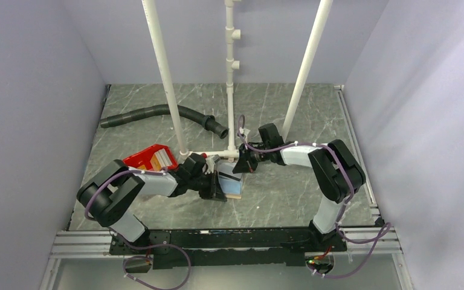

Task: Put the credit cards into the card holder
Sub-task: Insert the credit card into the card holder.

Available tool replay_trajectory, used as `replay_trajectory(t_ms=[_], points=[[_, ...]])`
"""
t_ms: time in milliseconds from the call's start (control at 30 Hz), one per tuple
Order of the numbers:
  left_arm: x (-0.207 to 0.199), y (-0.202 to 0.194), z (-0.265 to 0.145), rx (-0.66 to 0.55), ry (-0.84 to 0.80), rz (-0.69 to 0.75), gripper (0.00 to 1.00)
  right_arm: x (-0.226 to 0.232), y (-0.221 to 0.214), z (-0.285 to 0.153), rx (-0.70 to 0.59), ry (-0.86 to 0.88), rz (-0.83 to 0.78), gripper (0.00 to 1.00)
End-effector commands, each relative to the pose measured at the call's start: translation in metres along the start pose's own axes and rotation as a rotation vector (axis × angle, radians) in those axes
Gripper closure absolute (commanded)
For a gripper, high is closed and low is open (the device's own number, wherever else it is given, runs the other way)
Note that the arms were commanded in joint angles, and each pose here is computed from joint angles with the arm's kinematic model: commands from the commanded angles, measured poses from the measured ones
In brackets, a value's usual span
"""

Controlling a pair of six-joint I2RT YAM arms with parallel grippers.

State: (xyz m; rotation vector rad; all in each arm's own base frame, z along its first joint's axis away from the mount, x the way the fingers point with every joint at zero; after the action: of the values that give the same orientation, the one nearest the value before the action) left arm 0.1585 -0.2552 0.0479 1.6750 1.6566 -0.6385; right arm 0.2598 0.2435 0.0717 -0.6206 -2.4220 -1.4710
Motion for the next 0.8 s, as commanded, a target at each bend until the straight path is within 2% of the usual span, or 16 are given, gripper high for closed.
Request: replay_trajectory(t_ms=[0, 267, 400, 600, 700, 767], points=[[0.034, -0.012, -0.006, -0.016, 0.168, -0.041, 0.87, -0.003, 0.004, 0.001, -0.028, 0.009, -0.012, 1.00], [0.035, -0.012, -0.007, -0.016, 0.176, -0.047, 0.87, -0.001, -0.008, -0.002, 0.036, 0.022, 0.099, 1.00], [0.029, -0.013, -0.010, -0.001, 0.141, -0.013, 0.82, -0.001, -0.013, -0.002, 0.063, 0.035, 0.132, 1.00], [-0.016, -0.005, -0.036, -0.051, -0.028, 0.132, 0.66, -0.002, -0.007, -0.001, 0.061, 0.040, 0.161, 1.00], [-0.039, 0.008, -0.052, -0.128, -0.070, 0.191, 0.67, -0.003, -0.005, -0.001, 0.059, 0.038, 0.181, 1.00], [-0.044, 0.017, -0.055, -0.157, -0.051, 0.189, 0.71, -0.001, -0.004, -0.002, 0.055, 0.030, 0.208, 1.00]])
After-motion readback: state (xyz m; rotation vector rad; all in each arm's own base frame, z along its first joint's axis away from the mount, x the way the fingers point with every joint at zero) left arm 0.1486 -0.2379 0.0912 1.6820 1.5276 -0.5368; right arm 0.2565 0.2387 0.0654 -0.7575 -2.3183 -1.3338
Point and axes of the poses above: each gripper's point midway between its finger pads, its own z axis out along the fingers, its own x axis along the line the jaws close on, y = z × x, the point moved 5 cm from there along -z, back along the fingers, and after that the axes turned 9 degrees about -z, right-handed, at the moved point
